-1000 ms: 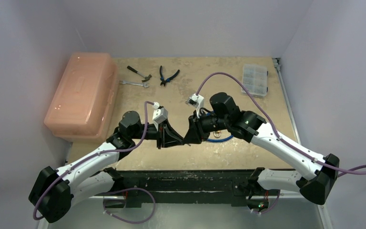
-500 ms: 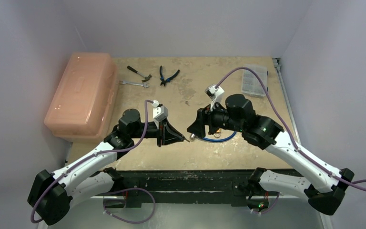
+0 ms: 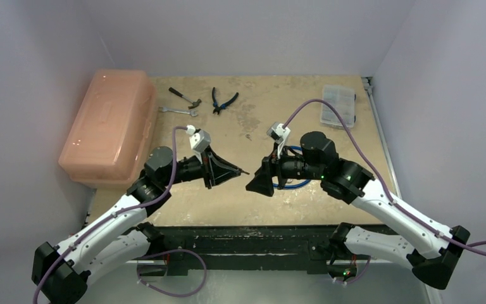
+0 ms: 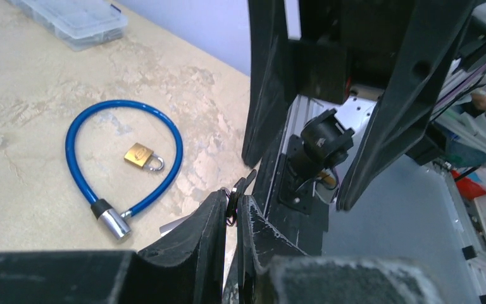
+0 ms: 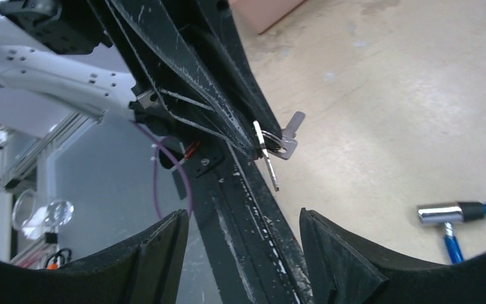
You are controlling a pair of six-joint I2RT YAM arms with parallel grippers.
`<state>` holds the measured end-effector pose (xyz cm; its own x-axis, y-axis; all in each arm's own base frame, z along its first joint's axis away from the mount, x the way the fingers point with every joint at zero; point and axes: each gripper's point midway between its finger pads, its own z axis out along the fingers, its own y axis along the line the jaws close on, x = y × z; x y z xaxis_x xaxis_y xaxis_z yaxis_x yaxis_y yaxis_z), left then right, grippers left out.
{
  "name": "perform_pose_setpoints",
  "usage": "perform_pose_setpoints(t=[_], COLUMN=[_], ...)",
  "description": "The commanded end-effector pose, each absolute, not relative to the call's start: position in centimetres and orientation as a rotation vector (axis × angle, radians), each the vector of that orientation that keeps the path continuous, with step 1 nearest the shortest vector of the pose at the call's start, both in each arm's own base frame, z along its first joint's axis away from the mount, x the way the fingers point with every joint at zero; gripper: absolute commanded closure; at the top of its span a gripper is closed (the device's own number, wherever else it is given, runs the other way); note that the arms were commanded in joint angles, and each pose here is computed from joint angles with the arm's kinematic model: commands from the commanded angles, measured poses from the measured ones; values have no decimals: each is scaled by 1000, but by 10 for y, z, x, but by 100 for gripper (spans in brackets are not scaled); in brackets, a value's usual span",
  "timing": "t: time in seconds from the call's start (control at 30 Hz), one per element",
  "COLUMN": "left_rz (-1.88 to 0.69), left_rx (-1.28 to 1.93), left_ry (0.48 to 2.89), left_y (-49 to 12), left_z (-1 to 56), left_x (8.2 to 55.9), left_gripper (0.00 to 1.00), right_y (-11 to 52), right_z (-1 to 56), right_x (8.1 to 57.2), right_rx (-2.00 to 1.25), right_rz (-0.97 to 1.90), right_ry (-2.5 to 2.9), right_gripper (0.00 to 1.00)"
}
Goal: Unlock with the key
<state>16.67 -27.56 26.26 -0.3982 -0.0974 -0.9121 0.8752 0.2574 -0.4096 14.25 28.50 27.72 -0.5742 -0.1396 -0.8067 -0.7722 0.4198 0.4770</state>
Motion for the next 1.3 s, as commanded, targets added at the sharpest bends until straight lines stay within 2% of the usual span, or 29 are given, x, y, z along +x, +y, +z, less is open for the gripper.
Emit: perform_pose_setpoints(t=[0.0, 0.67, 0.93, 1.13, 1.27], left_rz=[-1359, -1420, -1427, -1435, -1444], left_rx=[682, 697, 702, 707, 713], left_ry=[1509, 1517, 1530, 1537, 1539], left_y=[-276, -276, -276, -276, -276], left_z=[306, 309, 304, 301, 300], left_x=[164, 152, 151, 150, 148], left_gripper=[100, 100, 100, 100, 100], right_y=[302, 306, 307, 306, 304], right_z=[290, 300, 301, 299, 301], right_x=[131, 147, 145, 147, 151], right_rx=[-908, -868, -879, -869, -850], right_rz=[1281, 1226, 1238, 1224, 1199], right_ry=[1869, 1821, 1820, 1833, 1832], right_gripper=[30, 52, 74, 72, 65])
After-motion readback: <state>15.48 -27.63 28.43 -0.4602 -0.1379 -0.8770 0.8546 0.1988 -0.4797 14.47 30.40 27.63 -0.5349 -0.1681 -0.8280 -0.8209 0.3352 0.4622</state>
